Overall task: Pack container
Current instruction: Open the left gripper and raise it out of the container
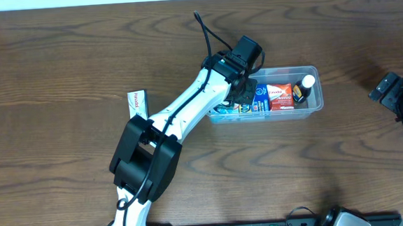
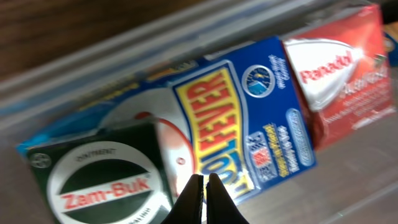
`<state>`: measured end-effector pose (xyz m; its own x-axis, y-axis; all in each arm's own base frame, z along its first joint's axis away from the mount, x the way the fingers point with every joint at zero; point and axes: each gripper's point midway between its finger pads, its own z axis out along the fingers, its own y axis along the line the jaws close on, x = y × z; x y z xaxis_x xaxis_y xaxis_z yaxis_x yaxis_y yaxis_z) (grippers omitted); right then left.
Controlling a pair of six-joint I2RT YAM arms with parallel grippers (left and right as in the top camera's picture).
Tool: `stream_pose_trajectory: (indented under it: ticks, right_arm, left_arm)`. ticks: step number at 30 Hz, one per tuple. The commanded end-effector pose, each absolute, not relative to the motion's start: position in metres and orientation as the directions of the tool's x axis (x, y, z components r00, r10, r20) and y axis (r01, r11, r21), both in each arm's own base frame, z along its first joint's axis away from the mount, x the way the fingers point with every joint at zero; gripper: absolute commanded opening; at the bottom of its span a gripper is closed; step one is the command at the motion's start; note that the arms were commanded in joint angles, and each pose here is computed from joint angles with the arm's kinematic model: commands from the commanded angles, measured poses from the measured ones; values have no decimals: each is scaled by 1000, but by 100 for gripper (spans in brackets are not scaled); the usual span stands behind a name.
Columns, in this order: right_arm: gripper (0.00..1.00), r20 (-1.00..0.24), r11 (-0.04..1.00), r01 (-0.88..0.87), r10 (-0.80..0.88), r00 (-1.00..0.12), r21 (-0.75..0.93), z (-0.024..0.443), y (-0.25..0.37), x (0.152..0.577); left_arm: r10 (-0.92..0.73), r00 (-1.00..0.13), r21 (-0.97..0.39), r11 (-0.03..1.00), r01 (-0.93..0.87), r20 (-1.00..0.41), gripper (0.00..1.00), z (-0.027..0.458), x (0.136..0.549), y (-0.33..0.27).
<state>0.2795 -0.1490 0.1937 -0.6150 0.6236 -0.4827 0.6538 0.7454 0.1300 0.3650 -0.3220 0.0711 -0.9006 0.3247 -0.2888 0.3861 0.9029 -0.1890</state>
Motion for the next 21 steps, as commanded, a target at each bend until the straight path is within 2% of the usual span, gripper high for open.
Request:
stream_pose_trajectory:
  ticks: [1,17,21]
  right_arm:
    - [99,-495,728,672,637,-592,133,199,-154,280]
    - [99,-495,728,672,637,-592,133,199,-154,280]
    - [99,-495,728,672,636,-592,133,199,-154,280]
  left_arm:
    - [327,-889,-133,913,385,-321,6,73,374,-317]
    - [345,-890,-125,910,394,-299,6,45,374,-325]
    - [345,-884,-72,920,385,-316,6,45,380,-317]
